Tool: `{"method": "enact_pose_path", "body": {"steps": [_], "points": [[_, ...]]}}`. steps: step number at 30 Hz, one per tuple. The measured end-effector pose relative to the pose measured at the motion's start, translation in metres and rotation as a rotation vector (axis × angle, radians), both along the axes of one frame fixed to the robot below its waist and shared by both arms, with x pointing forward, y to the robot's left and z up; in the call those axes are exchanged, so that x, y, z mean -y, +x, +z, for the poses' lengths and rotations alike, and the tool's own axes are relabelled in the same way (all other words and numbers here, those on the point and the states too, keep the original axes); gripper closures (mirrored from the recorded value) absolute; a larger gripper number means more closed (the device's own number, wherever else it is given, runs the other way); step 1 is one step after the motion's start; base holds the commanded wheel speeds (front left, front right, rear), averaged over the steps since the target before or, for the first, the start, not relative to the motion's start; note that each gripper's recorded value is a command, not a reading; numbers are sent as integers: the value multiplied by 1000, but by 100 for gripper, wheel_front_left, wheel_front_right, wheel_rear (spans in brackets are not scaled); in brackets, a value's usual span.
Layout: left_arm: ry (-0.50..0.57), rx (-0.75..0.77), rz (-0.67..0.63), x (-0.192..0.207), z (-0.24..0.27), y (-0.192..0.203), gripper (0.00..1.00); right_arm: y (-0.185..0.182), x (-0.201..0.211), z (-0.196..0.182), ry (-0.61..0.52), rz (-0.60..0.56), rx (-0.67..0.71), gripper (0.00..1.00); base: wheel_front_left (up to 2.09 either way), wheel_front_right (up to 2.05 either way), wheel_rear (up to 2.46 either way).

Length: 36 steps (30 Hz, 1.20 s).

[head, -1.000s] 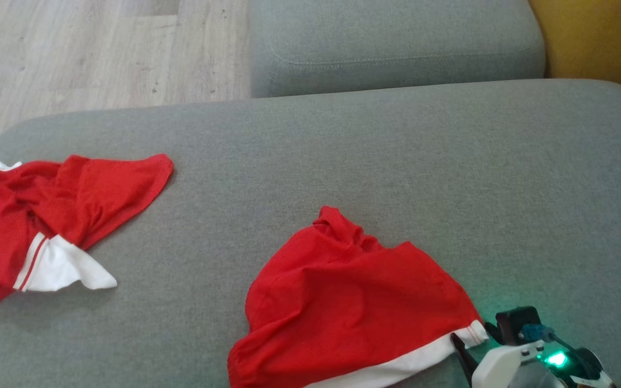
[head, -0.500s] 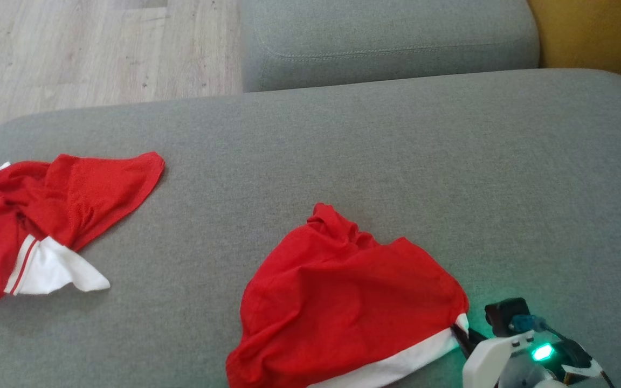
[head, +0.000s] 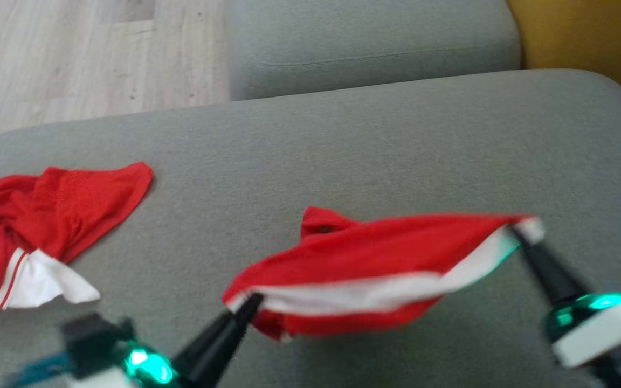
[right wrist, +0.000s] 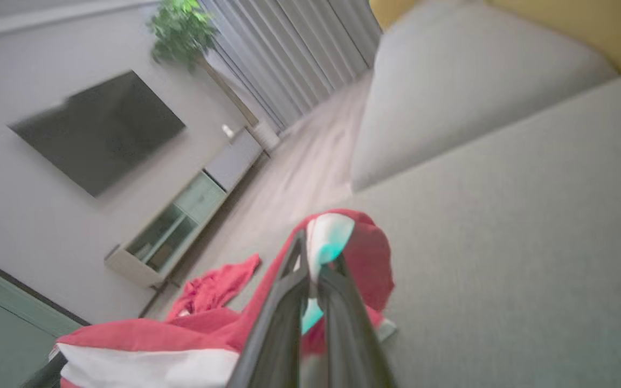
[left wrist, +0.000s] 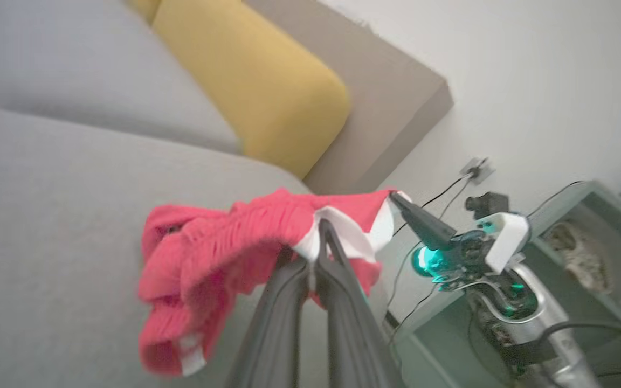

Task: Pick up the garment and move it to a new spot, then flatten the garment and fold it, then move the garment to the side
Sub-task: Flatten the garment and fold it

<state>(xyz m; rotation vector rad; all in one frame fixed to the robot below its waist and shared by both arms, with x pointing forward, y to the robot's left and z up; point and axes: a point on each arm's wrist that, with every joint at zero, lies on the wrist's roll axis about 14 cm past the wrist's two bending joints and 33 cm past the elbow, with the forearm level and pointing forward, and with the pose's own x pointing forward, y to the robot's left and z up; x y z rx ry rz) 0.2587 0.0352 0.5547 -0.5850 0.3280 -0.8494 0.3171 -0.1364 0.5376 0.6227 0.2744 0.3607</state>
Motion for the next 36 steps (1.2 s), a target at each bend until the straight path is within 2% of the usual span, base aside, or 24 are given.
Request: {"method": "enact_pose_path", "body": {"steps": [4, 9, 11, 13, 19, 23, 26, 29, 32, 36], "points": [[-136, 136, -89, 5, 69, -3, 100, -7, 21, 62, 67, -28, 158, 100, 0, 0, 0], [-246, 229, -265, 18, 128, 3, 100, 0, 24, 114, 119, 2, 286, 100, 0, 0, 0], [-256, 232, -316, 22, 138, 14, 100, 13, 25, 131, 112, 12, 331, 100, 0, 0, 0], [-212, 236, -316, 24, 139, 41, 100, 31, 27, 144, 92, 11, 367, 100, 0, 0, 0], [-90, 254, -137, 23, 134, 168, 100, 127, 52, 146, 1, -94, 345, 100, 0, 0, 0], [-16, 310, 9, 30, 125, 255, 100, 203, 59, 156, 48, -162, 392, 100, 0, 0, 0], [-9, 341, 76, 33, 121, 292, 100, 237, 58, 164, 79, -189, 428, 100, 0, 0, 0], [-55, 400, 186, 35, 122, 339, 100, 279, 50, 169, 95, -213, 470, 100, 0, 0, 0], [-39, 437, 254, 34, 104, 371, 100, 308, 40, 149, 97, -216, 449, 100, 0, 0, 0], [-30, 369, 315, 28, 50, 393, 100, 323, 39, 83, 78, -246, 334, 100, 0, 0, 0]]}}
